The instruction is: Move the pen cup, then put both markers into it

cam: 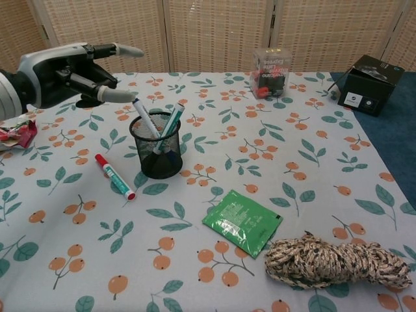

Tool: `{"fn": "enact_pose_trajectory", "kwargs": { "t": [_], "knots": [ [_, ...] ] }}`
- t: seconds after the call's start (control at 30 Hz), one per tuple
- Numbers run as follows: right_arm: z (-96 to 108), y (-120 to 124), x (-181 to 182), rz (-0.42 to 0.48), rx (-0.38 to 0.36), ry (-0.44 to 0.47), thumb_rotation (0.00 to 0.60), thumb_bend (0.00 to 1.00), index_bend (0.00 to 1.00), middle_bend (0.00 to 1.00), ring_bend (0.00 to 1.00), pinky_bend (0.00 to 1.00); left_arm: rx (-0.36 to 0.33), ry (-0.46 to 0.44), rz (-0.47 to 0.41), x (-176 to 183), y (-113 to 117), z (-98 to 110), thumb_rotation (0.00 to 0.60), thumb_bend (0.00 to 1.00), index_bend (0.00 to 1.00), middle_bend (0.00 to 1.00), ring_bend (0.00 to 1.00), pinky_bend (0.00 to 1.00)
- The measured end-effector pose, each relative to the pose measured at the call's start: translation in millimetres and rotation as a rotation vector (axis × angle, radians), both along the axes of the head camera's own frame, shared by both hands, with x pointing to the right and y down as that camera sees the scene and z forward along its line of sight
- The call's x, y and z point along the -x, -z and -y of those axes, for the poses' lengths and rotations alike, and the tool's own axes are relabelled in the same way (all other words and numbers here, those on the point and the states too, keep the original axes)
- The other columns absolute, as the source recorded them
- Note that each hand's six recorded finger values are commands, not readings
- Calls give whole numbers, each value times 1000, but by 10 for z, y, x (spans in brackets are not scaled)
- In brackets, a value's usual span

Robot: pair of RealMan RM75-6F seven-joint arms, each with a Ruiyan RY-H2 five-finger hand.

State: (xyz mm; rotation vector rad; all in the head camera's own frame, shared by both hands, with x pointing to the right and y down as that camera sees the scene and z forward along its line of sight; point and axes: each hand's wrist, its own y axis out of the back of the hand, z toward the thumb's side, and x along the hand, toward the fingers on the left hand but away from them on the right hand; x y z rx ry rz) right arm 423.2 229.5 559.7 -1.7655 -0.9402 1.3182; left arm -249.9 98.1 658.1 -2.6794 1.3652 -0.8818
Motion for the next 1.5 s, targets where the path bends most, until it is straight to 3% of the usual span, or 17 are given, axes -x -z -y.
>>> {"fn": "enact_pose_trajectory", "kwargs": {
  "t": [0.17, 0.37, 0.63, 0.83, 1.5],
  "knots": [
    [0, -8, 13, -5, -1, 6, 600, 127, 0, 0, 0, 0, -85, -103, 139, 338, 271, -218, 600, 180, 341, 984, 923, 932],
    [-11, -69, 74, -22, 10, 30, 600, 127, 0, 0, 0, 0, -120, -270, 375, 725, 493, -468, 600, 248, 421, 985, 923, 932],
    [11, -110, 106, -24, 19, 41, 600, 127, 0, 0, 0, 0, -103, -566, 596, 637, 397, -759, 600, 301, 460, 986, 923, 932],
    [26, -106, 82, -24, 20, 40, 600, 127, 0, 0, 0, 0, -65, -642, 596, 352, 232, -759, 600, 356, 499, 992, 931, 935],
    [14, -101, 92, -21, 33, 54, 600, 127, 0, 0, 0, 0, -71, -775, 650, -208, -90, -601, 600, 372, 484, 997, 935, 938]
  ]
}}
